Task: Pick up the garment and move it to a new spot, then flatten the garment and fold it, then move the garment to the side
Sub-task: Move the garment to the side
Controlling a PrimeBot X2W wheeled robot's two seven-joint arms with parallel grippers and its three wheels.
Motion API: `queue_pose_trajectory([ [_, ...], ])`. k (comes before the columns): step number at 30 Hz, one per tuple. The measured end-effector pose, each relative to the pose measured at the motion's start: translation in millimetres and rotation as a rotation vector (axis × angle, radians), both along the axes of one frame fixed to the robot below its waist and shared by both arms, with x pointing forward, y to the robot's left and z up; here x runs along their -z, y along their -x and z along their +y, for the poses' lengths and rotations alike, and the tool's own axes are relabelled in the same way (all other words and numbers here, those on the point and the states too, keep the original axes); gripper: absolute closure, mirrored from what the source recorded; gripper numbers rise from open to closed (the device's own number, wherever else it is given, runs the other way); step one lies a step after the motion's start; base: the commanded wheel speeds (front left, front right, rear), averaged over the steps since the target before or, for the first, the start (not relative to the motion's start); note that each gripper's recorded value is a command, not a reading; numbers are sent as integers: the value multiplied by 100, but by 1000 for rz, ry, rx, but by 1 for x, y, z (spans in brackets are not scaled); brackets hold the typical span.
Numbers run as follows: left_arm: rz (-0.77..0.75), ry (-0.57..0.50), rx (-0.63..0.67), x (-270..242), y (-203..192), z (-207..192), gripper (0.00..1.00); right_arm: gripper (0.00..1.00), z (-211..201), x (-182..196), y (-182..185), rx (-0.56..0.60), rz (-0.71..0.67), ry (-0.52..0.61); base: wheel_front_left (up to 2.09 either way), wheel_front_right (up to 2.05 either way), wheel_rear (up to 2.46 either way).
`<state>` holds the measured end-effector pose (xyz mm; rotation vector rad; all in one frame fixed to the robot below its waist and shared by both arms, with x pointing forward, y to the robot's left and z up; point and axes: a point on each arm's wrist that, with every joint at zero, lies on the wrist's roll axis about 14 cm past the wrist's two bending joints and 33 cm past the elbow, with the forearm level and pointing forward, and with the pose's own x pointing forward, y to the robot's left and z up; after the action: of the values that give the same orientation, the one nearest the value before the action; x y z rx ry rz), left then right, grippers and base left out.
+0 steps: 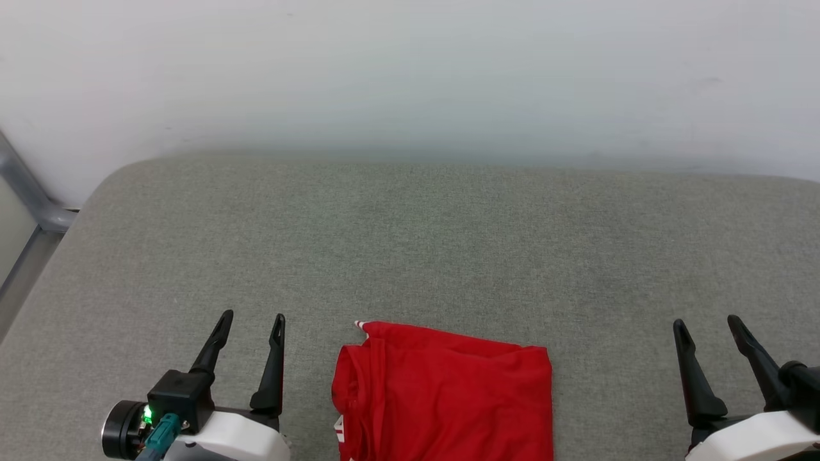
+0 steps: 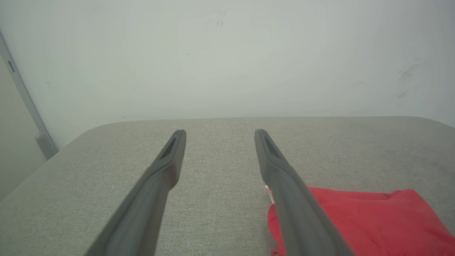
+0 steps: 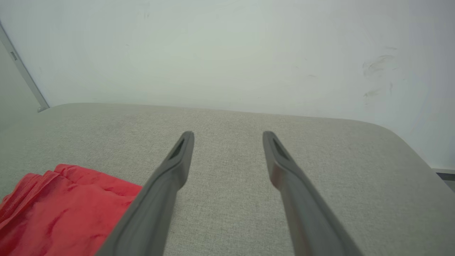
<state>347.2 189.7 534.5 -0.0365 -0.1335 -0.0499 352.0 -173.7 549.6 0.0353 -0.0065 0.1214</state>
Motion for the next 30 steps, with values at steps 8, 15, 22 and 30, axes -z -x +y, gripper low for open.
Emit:
queue_pose_trajectory([
  [8,7,3,-9,3,0,2,0,0,3,1,-1,-3,10,-3,0,0,0],
  [15,-10,5,-27,-3,-2,7,0,0,-2,28,-5,4,141,-42,0,0,0],
  [22,-27,13,-42,-8,-10,10,0,0,-1,102,-3,-36,494,-107,0,0,0],
  [30,-17,22,-72,-4,-14,18,0,0,63,152,4,-238,782,-205,0,0,0],
])
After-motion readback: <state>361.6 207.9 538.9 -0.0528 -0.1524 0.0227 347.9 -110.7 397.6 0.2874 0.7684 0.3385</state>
